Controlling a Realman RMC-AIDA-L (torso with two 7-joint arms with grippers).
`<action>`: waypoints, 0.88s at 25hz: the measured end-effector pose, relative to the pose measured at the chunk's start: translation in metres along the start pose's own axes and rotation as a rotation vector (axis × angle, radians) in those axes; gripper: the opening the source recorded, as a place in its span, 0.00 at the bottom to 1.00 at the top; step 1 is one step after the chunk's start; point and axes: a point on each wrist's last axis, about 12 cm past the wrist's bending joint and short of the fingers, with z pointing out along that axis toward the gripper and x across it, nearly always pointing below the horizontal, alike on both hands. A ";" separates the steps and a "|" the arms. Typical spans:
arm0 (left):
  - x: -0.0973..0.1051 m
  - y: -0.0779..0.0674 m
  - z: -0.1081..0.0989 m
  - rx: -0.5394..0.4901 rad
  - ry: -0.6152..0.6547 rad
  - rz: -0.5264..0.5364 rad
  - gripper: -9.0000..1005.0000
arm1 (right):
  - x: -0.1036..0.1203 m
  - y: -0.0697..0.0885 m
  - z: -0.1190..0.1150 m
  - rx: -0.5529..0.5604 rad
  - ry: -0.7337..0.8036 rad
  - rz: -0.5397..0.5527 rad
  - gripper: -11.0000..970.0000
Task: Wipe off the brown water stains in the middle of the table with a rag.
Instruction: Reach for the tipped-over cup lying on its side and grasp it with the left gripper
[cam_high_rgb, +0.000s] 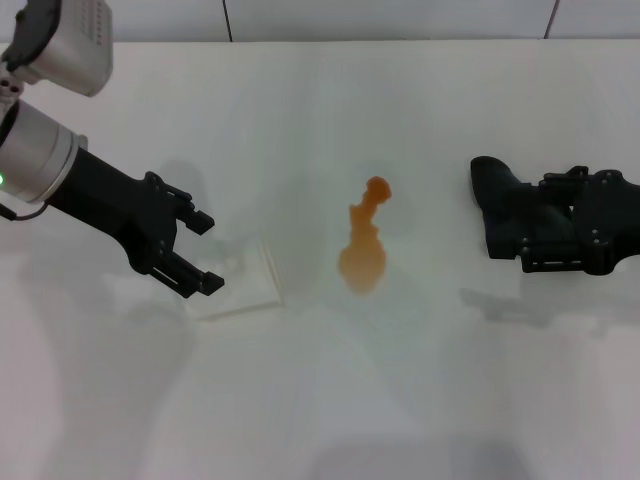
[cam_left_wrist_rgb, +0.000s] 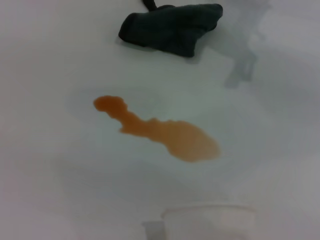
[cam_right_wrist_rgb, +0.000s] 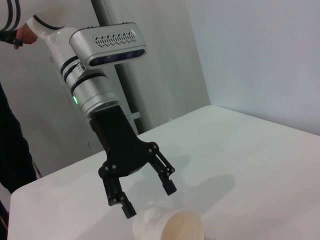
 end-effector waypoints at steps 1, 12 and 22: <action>0.001 0.000 0.001 -0.001 0.001 -0.004 0.87 | 0.000 0.000 0.000 0.000 0.001 0.000 0.80; 0.006 -0.001 0.009 0.004 0.007 -0.009 0.87 | 0.001 0.000 0.000 0.001 0.004 0.000 0.80; 0.005 0.001 0.017 0.006 0.026 -0.006 0.87 | 0.001 0.000 0.000 0.001 0.005 0.004 0.80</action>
